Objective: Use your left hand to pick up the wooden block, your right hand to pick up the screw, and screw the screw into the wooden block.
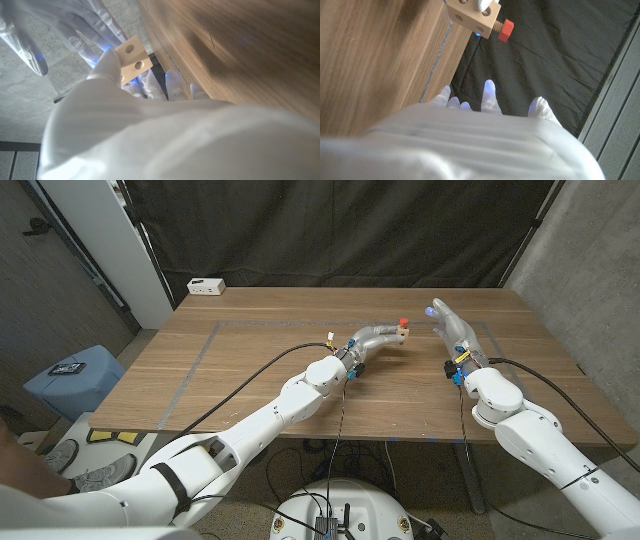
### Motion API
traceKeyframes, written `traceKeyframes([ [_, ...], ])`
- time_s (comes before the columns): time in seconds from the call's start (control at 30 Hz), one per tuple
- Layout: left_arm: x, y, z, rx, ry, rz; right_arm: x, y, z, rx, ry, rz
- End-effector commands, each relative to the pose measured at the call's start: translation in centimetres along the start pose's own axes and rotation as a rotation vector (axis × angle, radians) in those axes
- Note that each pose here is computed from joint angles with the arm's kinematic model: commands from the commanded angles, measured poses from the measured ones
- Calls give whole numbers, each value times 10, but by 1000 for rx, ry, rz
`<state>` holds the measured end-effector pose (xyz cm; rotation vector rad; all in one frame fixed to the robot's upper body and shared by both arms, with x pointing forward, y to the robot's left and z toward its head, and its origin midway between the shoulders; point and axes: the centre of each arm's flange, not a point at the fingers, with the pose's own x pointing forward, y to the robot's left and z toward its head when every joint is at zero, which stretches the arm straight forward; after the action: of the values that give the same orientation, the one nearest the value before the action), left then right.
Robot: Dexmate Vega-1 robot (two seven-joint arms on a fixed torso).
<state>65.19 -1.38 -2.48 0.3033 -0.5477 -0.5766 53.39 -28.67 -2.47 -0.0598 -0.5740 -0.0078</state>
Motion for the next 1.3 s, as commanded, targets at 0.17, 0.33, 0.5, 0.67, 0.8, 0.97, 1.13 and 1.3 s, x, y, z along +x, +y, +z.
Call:
traceKeyframes([
  [0.17, 0, 1, -1, 4, 0, 3, 0, 10, -11, 103, -47, 28],
  [0.33, 1, 1, -1, 12, 0, 0, 1, 13, -14, 114, -45, 43],
  [0.5, 1, 1, -1, 17, -2, -2, 0, 15, -15, 112, -40, 61],
  [0.67, 2, 1, 0, 20, -2, -6, -1, 19, -13, 106, -37, 76],
  [0.8, 2, 0, 0, 22, -3, -9, -2, 20, -12, 101, -35, 88],
  [0.97, 2, 0, 0, 25, -2, -8, -2, 23, -12, 98, -30, 106],
  [1.13, 3, 1, 0, 23, -1, -8, -1, 27, -13, 92, -21, 122],
  [1.3, 3, 0, -1, 20, 0, -8, 0, 29, -14, 87, -14, 130],
])
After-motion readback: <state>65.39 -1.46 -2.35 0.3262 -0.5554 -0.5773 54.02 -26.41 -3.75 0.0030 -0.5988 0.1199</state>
